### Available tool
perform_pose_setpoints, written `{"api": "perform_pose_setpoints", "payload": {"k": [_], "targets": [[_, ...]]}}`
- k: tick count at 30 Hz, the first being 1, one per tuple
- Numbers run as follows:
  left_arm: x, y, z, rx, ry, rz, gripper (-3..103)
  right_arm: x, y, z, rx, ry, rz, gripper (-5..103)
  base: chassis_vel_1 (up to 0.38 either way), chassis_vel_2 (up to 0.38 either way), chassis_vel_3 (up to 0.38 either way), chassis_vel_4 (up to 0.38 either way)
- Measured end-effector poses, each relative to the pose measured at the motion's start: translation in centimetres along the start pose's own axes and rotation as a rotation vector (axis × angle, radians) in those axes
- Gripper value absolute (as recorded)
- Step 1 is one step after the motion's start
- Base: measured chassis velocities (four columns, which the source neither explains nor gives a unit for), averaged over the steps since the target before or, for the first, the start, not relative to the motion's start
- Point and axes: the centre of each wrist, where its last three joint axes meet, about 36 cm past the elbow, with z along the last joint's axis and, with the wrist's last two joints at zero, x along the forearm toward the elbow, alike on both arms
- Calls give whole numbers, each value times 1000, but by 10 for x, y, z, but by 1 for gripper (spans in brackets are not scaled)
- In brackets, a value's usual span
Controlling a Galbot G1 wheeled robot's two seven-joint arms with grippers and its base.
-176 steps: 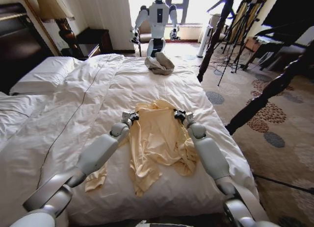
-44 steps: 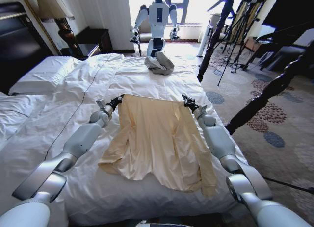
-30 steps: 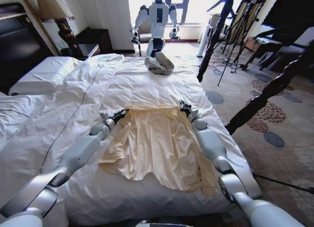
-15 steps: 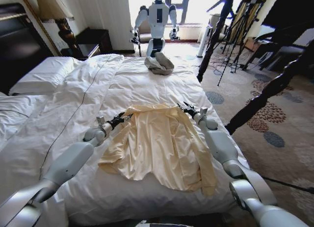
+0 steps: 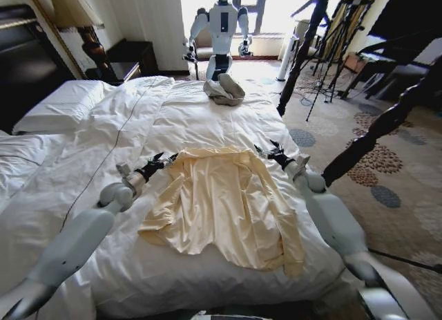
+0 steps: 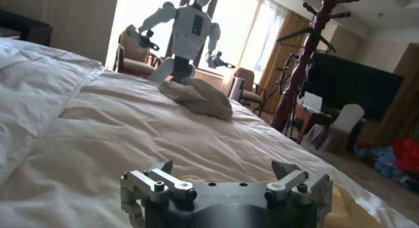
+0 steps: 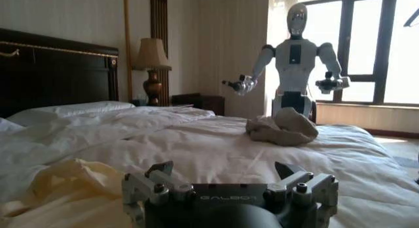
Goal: Pick up the clothes from the bed and hang them on the clothes hanger.
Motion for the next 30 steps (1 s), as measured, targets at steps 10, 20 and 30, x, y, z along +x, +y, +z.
{"api": "perform_pose_setpoints", "payload": {"k": [10,20,30], "targets": [[87,-85,-48,-139,-89,-132,100,139,54,-120,183,-172,97,100,0,0,0,0],[166,-153,-57,-128,-176,-162,100,199,77,-218,398,-330,415,100,0,0,0,0],[144,-158,-103,-202,-250,-4,100,259,61,-234,508,-296,691,100,0,0,0,0]]}}
